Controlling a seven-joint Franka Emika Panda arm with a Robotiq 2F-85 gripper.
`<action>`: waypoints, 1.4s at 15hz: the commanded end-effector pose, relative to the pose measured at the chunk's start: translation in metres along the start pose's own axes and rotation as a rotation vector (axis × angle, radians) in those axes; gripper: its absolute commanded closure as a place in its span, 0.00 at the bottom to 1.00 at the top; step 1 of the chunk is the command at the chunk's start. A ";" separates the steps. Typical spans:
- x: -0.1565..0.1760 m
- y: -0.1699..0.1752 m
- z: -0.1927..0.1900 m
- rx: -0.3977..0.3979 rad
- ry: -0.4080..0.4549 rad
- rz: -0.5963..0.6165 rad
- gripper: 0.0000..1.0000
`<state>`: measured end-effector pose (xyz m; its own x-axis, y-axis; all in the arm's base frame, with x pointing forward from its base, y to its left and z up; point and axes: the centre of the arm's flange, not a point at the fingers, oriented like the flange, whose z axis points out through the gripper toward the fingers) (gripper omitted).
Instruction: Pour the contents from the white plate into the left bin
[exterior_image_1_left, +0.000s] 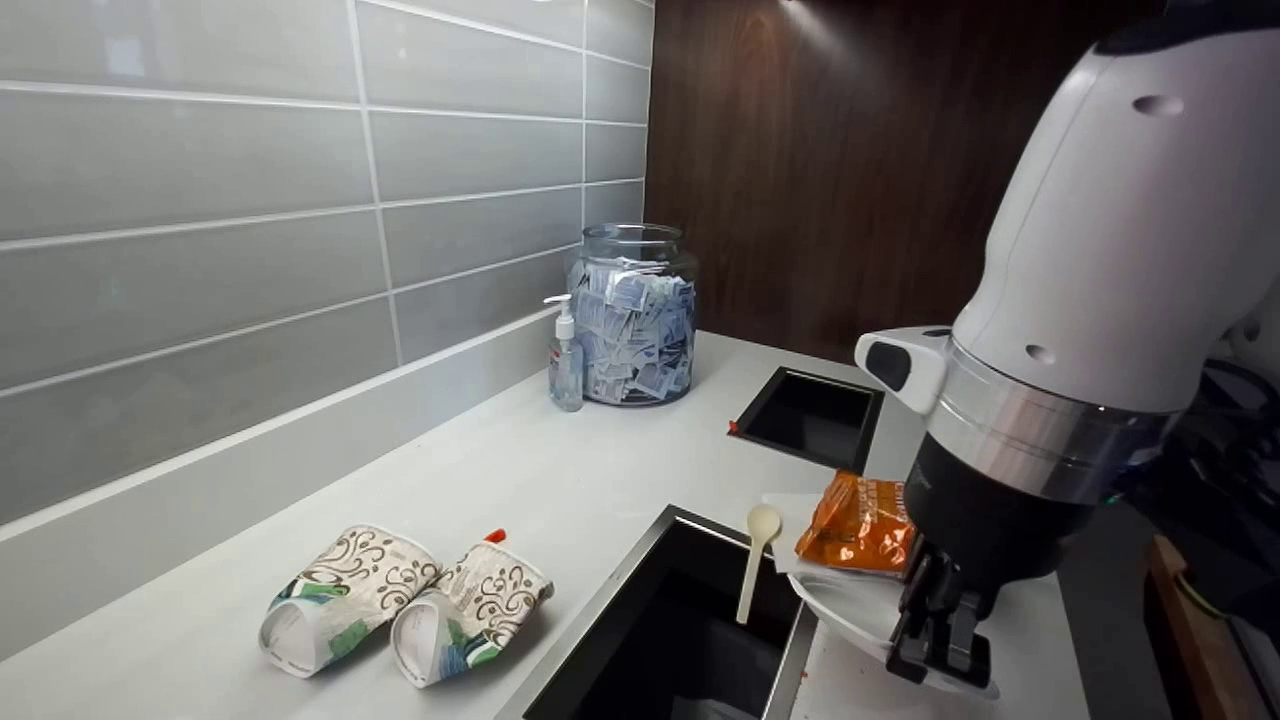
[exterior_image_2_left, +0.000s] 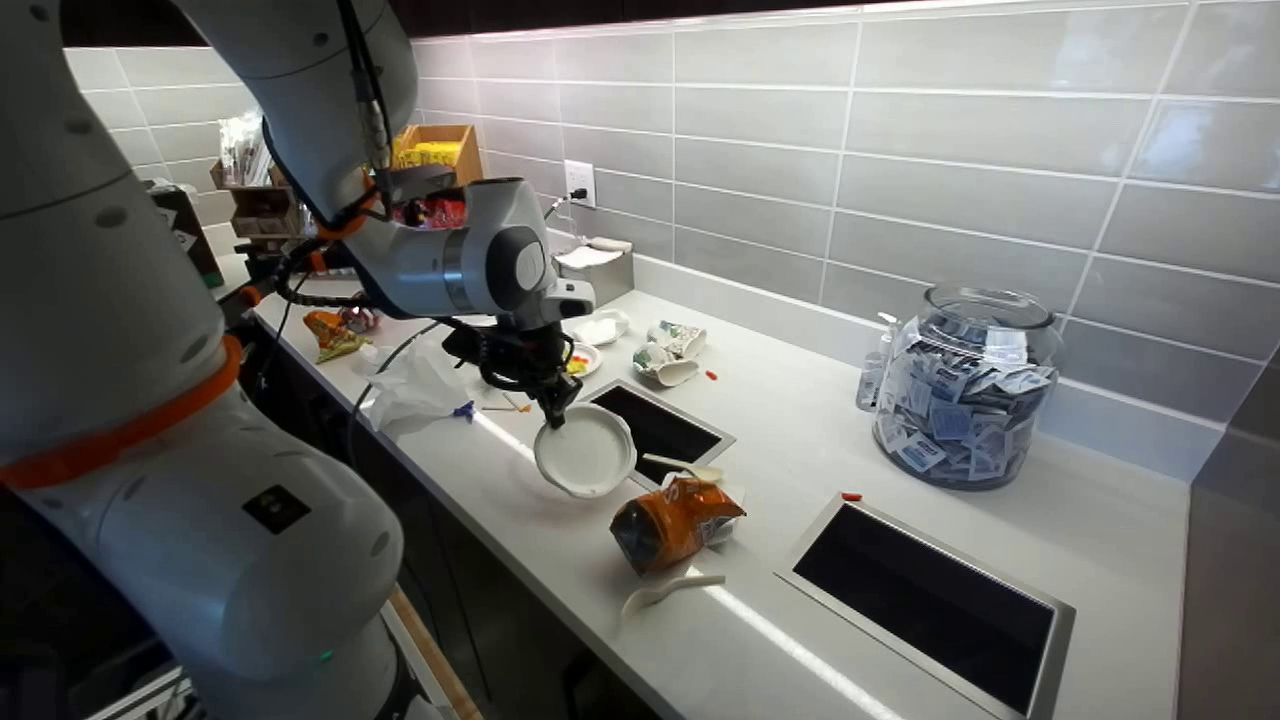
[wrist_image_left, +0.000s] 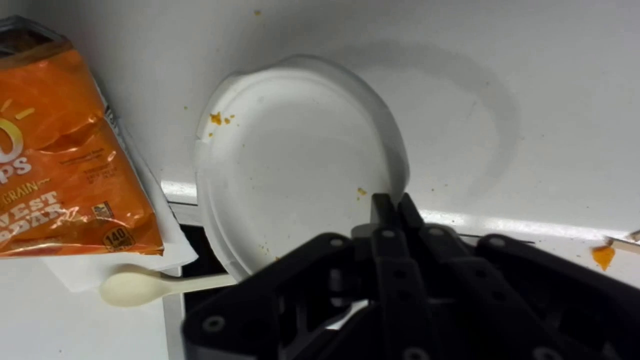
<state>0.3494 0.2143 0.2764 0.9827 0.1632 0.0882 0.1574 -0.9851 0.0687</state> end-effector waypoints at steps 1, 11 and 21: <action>-0.008 0.009 0.003 0.002 -0.055 0.069 0.99; -0.012 0.013 0.014 0.015 -0.127 0.146 0.99; -0.009 0.014 0.022 0.036 -0.154 0.172 0.99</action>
<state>0.3454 0.1989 0.2580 0.9995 0.0008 -0.0324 0.0019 -0.9994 0.0354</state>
